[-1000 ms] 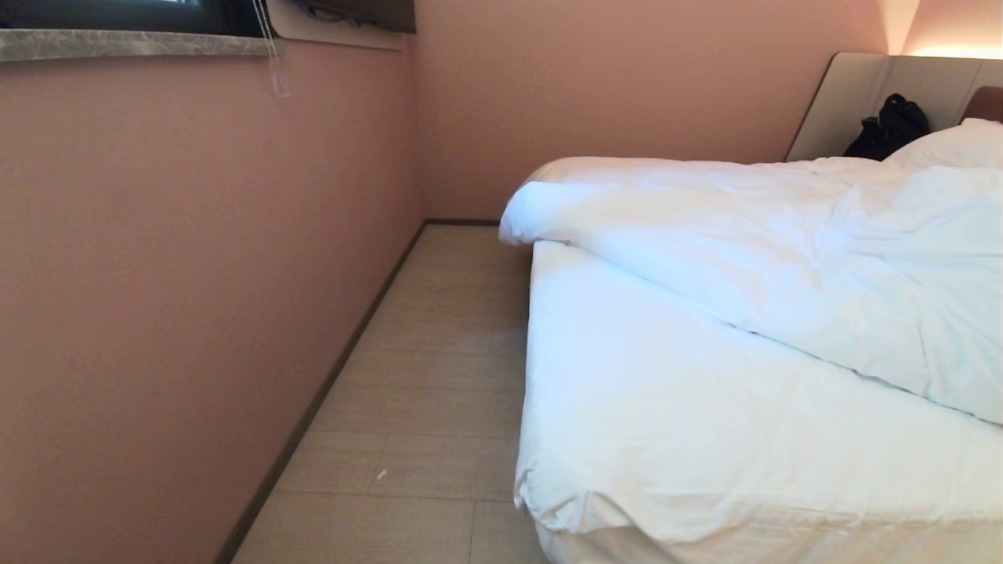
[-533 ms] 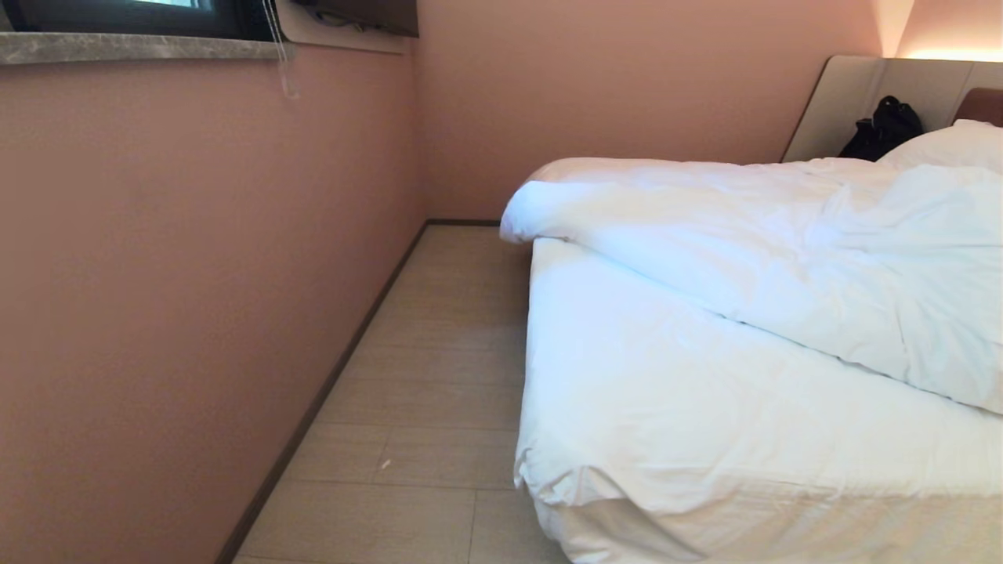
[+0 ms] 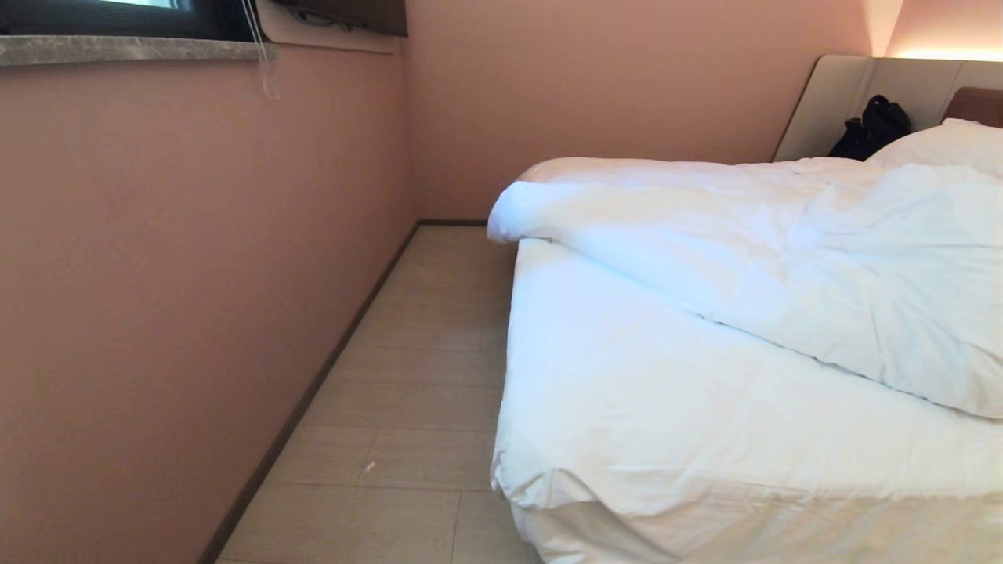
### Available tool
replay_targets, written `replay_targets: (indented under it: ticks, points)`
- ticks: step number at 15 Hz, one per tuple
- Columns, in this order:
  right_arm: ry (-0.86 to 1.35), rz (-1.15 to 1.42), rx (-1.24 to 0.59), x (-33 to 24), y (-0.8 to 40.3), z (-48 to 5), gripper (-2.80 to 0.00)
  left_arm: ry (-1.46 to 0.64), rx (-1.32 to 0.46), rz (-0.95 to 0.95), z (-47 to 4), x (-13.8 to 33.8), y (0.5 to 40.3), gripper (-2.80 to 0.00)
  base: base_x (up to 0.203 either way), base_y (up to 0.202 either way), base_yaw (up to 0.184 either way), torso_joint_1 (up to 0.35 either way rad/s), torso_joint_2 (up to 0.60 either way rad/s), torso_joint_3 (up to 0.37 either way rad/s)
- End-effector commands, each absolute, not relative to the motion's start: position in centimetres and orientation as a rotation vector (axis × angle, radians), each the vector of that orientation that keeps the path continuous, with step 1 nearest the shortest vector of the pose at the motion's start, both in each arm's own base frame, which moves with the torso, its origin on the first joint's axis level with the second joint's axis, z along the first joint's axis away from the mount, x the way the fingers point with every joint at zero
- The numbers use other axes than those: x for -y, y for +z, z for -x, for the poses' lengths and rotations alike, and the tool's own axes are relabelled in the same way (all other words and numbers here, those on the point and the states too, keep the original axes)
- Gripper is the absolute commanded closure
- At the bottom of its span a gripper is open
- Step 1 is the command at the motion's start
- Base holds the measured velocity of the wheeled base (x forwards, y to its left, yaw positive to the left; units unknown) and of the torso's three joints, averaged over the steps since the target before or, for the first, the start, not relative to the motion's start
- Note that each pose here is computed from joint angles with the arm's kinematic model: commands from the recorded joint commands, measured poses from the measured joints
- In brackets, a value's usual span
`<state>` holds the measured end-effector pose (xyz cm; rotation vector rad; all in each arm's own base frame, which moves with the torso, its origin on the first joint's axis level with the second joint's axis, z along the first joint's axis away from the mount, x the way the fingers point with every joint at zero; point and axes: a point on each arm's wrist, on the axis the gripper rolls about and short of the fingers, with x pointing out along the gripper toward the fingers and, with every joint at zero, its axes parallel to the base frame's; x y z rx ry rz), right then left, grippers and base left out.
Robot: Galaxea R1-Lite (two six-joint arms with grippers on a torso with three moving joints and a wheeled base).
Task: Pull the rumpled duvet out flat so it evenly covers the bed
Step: Hold the folded corner of the quilt
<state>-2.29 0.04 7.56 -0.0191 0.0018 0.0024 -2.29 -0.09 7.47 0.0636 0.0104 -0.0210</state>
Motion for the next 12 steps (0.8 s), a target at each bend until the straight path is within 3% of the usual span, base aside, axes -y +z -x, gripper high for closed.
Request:
replay_targets:
  ticks: [1, 12]
  points:
    - [0.000, 0.020, -0.002, -0.04, 7.56, 2.29, 0.00, -0.022, -0.010, -0.064, 2.29, 0.09, 7.46, 0.00, 0.000, -0.198, 0.002, 0.001, 0.00, 0.006]
    - [0.003, 0.020, -0.002, -0.04, 7.56, 2.29, 0.00, -0.022, -0.010, -0.064, 2.29, 0.09, 7.46, 0.00, 0.000, -0.194, -0.001, 0.002, 0.00, 0.003]
